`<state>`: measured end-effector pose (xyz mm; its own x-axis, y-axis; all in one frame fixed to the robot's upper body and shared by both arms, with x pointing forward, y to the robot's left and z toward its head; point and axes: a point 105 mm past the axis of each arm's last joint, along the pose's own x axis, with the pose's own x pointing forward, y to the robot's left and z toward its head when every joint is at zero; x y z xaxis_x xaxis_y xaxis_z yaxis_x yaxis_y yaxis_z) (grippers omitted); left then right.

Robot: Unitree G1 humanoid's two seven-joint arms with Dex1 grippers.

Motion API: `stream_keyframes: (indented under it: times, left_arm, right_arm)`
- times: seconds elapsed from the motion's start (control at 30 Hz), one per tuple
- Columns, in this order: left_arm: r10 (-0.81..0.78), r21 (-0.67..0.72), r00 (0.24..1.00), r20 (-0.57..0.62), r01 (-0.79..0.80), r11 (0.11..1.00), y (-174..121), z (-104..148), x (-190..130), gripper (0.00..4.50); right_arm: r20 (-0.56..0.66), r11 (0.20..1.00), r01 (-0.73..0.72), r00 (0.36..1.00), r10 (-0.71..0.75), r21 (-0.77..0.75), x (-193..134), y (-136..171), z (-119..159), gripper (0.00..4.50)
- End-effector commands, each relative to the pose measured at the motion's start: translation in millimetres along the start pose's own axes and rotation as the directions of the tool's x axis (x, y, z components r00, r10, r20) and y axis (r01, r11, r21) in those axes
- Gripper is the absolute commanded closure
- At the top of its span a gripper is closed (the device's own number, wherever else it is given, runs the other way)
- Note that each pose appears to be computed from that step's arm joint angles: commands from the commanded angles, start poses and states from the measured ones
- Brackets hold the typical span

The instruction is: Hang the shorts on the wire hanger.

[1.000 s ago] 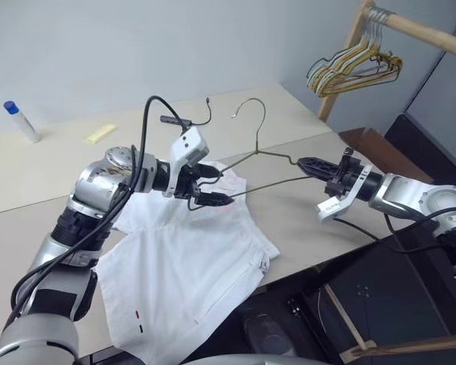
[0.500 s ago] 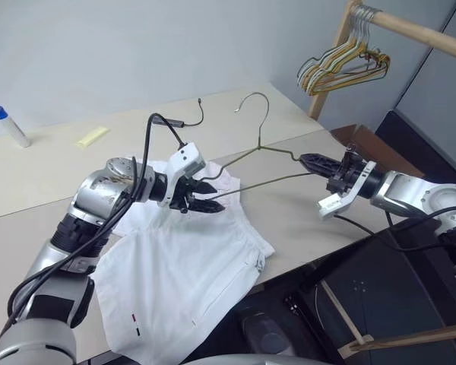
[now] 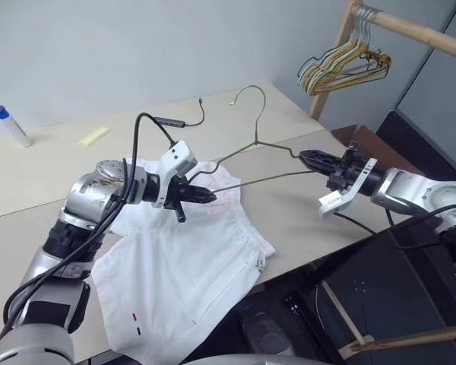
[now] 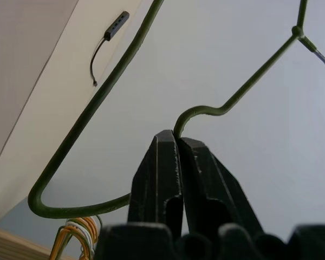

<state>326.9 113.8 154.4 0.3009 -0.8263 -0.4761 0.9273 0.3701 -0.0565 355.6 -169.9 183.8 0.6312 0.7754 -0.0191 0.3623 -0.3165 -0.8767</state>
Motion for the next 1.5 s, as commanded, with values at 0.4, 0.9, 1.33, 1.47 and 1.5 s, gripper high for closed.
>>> stream_keyframes:
  times: [0.4,0.9,1.33,1.47,1.5]
  left_arm:
    - [0.147,0.437,0.986,0.074,-0.165,0.884,5,-20,-22,4.5]
    - [0.07,0.48,0.993,0.1,-0.11,0.87,-7,-19,-31,4.5]
    - [0.046,0.488,0.994,0.1,-0.09,0.868,-11,-17,-26,4.5]
    - [0.036,0.49,0.994,0.101,-0.081,0.868,-13,-16,-26,4.5]
    - [0.034,0.49,0.994,0.101,-0.08,0.868,-13,-16,-26,4.5]
  right_arm:
    - [0.085,0.669,-0.03,0.995,-0.05,0.742,-19,-47,13,0.03]
    - [0.437,0.061,-0.502,0.801,0.409,0.863,-6,-17,30,0.03]
    - [0.482,-0.035,-0.538,0.722,0.496,0.842,17,-11,43,2.73]
    - [0.496,-0.038,-0.552,0.712,0.497,0.833,18,-9,47,4.14]
    - [0.496,-0.038,-0.554,0.712,0.497,0.832,18,-9,47,4.48]
